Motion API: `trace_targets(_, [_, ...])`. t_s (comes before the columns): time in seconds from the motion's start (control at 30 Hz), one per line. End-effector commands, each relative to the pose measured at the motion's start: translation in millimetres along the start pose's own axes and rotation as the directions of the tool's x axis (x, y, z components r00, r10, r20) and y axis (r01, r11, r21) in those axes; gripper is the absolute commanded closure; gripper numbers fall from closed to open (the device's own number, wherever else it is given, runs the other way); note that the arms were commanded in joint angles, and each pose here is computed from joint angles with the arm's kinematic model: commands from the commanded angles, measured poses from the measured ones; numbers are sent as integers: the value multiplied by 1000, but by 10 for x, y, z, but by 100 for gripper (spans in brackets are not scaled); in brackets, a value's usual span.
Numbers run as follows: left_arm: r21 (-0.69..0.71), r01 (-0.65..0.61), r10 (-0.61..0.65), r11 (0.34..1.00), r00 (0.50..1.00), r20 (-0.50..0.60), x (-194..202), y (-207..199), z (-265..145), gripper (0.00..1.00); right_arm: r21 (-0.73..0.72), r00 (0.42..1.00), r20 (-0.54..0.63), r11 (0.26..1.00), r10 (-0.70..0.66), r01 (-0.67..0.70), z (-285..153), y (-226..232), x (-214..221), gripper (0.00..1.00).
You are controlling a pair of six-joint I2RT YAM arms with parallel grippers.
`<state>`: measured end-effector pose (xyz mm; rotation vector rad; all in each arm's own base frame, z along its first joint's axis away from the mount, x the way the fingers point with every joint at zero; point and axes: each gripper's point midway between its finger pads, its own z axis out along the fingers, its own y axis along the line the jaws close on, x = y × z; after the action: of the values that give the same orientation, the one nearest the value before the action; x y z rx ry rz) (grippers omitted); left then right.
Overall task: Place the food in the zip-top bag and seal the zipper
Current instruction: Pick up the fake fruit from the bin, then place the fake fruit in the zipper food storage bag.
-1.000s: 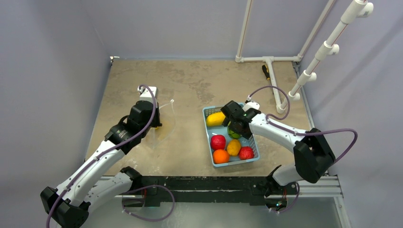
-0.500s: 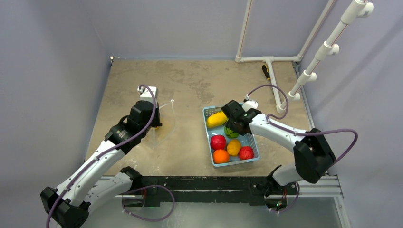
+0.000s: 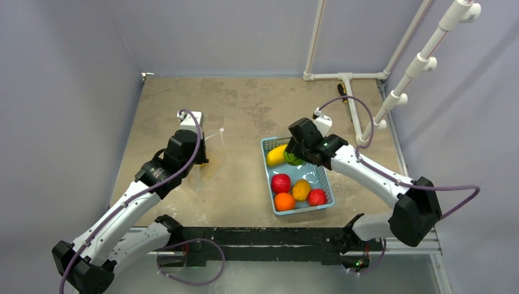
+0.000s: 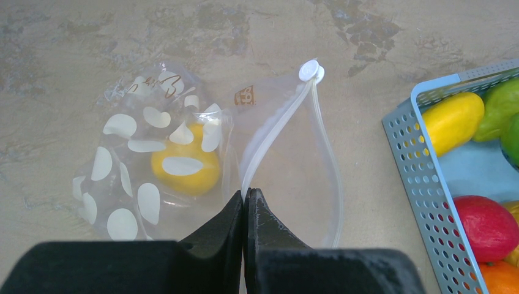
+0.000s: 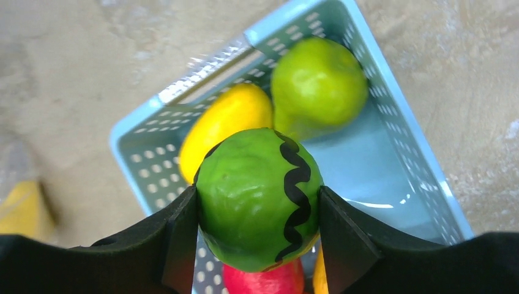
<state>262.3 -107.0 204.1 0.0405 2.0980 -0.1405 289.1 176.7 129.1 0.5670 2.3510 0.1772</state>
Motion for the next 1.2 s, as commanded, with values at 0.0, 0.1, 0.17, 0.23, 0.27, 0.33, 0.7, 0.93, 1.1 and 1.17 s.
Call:
trace_targets(0.0, [3,-4,4,1000,999,32,-84,-11,3,100,-173,998,57,984,-17,26,-279,388,-320,99])
trace_targets(0.1, [2,-5,5,1000,1000,30,-78,-11,7,100,-288,997,70,956,-41,59,-437,605,-396,97])
trace_targets(0.17, [2,-6,5,1000,1000,29,-77,-11,8,100,-357,995,84,930,-56,83,-541,731,-448,96])
trace_targets(0.23, [2,-7,7,1000,1000,27,-72,-12,13,100,-427,993,94,898,-72,105,-645,862,-480,96])
trace_targets(0.27, [2,-6,6,1000,1000,29,-79,-13,11,100,-460,992,99,880,-80,117,-695,928,-485,96])
trace_targets(0.33, [2,-6,6,1000,1000,29,-77,-13,12,100,-516,989,108,844,-106,147,-784,1057,-484,96])
trace_targets(0.7, [3,-8,8,1000,999,32,-84,-12,7,100,-709,979,133,675,-153,202,-1280,1824,-226,96])
trace_targets(0.93, [2,-2,2,1000,999,41,-99,-2,-12,100,-790,976,124,578,-176,205,-1418,2225,-2,97])
trace_targets(1.1, [6,-1,1,1000,999,46,-108,-5,-24,100,-820,971,108,533,-214,209,-1480,2447,228,97])
trace_targets(1.17, [9,1,-1,1000,999,49,-115,-8,-29,100,-827,968,95,523,-232,206,-1470,2512,353,97])
